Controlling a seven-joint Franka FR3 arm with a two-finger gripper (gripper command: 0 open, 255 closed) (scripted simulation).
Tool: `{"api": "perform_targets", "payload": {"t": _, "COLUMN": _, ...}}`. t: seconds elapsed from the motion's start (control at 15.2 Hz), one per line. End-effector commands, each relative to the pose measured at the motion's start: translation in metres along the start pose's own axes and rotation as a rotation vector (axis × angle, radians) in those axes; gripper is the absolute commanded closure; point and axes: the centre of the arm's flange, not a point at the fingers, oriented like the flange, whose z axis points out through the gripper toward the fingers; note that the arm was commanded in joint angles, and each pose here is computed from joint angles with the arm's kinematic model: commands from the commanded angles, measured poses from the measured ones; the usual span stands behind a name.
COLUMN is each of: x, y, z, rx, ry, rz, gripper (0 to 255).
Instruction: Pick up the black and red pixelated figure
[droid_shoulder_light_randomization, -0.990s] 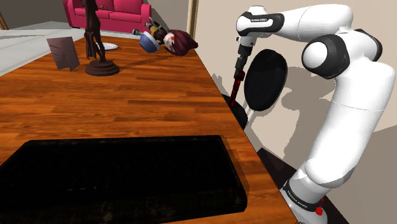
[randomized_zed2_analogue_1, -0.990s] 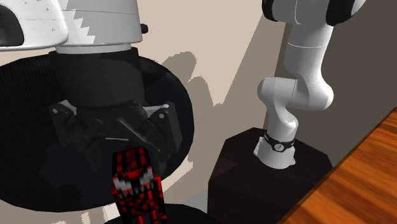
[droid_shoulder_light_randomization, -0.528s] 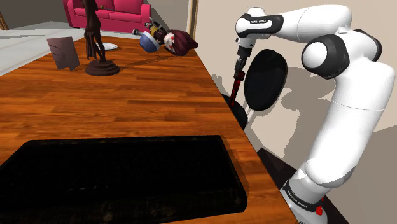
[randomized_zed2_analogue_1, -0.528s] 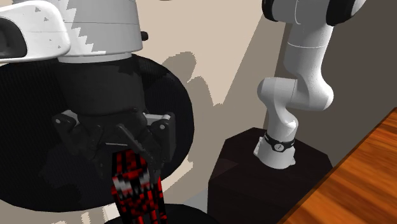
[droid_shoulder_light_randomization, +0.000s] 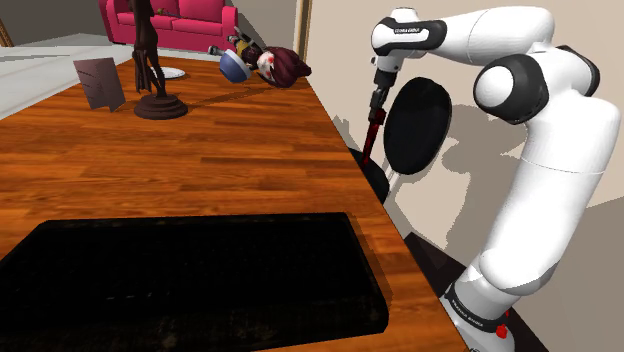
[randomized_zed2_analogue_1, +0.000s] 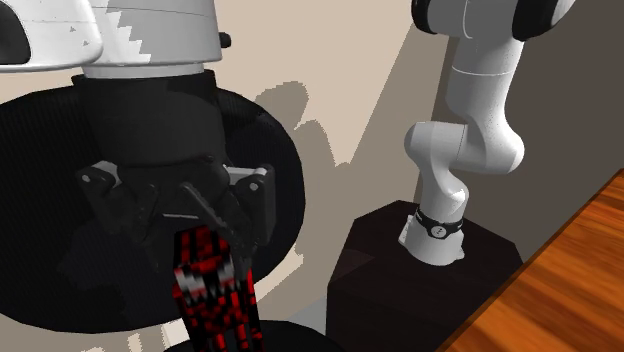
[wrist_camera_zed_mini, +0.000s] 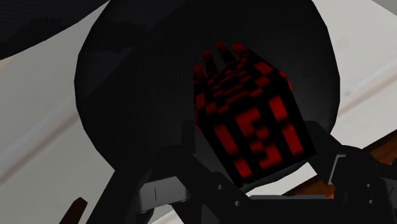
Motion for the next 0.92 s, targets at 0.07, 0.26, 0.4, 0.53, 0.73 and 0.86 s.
{"api": "perform_targets", "payload": {"t": 0.07, "x": 0.000, "y": 0.000, "z": -0.015, "rx": 0.000, "ry": 0.000, "rz": 0.000, "gripper": 255}}
{"api": "perform_targets", "payload": {"t": 0.26, "x": 0.000, "y": 0.000, "z": -0.031, "rx": 0.000, "ry": 0.000, "rz": 0.000, "gripper": 255}}
{"api": "perform_targets", "payload": {"t": 0.4, "x": 0.000, "y": 0.000, "z": -0.041, "rx": 0.000, "ry": 0.000, "rz": 0.000, "gripper": 255}}
{"api": "perform_targets", "payload": {"t": 0.53, "x": 0.000, "y": 0.000, "z": -0.052, "rx": 0.000, "ry": 0.000, "rz": 0.000, "gripper": 255}}
{"api": "perform_targets", "payload": {"t": 0.73, "x": 0.000, "y": 0.000, "z": -0.068, "rx": 0.000, "ry": 0.000, "rz": 0.000, "gripper": 255}}
{"api": "perform_targets", "payload": {"t": 0.86, "x": 0.000, "y": 0.000, "z": -0.069, "rx": 0.000, "ry": 0.000, "rz": 0.000, "gripper": 255}}
